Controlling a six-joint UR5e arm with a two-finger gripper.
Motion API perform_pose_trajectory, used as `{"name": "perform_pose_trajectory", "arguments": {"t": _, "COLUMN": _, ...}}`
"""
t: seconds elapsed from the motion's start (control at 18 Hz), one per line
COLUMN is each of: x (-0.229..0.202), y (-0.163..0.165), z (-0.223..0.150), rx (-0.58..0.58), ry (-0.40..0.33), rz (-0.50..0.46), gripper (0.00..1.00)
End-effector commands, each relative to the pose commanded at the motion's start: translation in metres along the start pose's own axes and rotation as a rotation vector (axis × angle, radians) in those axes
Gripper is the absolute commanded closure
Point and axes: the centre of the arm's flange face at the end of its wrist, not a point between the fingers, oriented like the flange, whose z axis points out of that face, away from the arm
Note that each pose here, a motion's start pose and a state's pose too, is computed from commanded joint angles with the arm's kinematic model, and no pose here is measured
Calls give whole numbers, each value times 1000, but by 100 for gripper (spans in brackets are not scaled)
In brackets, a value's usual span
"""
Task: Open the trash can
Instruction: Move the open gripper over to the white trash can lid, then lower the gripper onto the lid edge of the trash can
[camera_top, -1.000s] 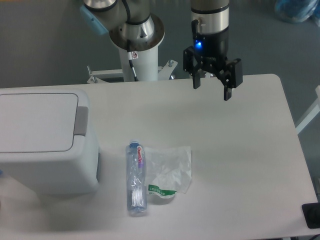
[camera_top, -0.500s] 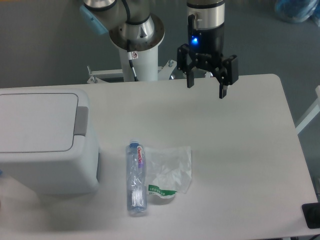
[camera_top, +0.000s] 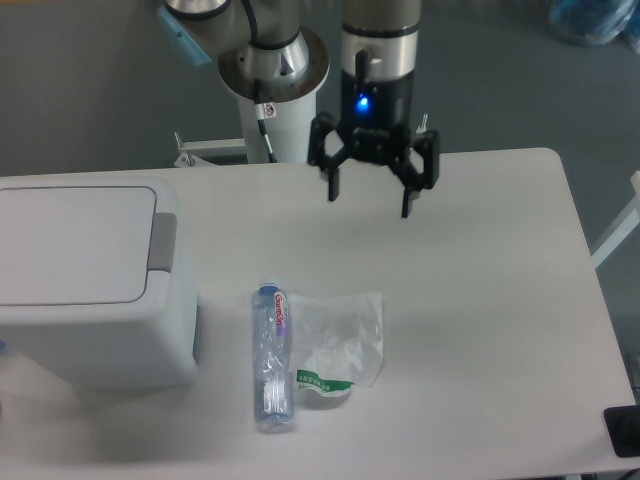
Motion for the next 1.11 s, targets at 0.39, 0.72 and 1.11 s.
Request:
{"name": "perform_pose_trajectory", "arguments": {"t": 0.39, "x": 46, "y": -19, "z": 3, "rx": 71, "ry": 154, "rz": -172, "gripper": 0}}
{"name": "perform_pose_trajectory", "arguments": {"t": 0.72, "x": 79, "y": -33, "z": 22, "rx": 76, "ry": 188, "rz": -111, "gripper": 0}}
{"name": "perform_pose_trajectory", "arguments": {"t": 1.11, "x": 95, "y": -38, "z": 33, "rx": 74, "ry": 205, "rz": -79, "gripper": 0}}
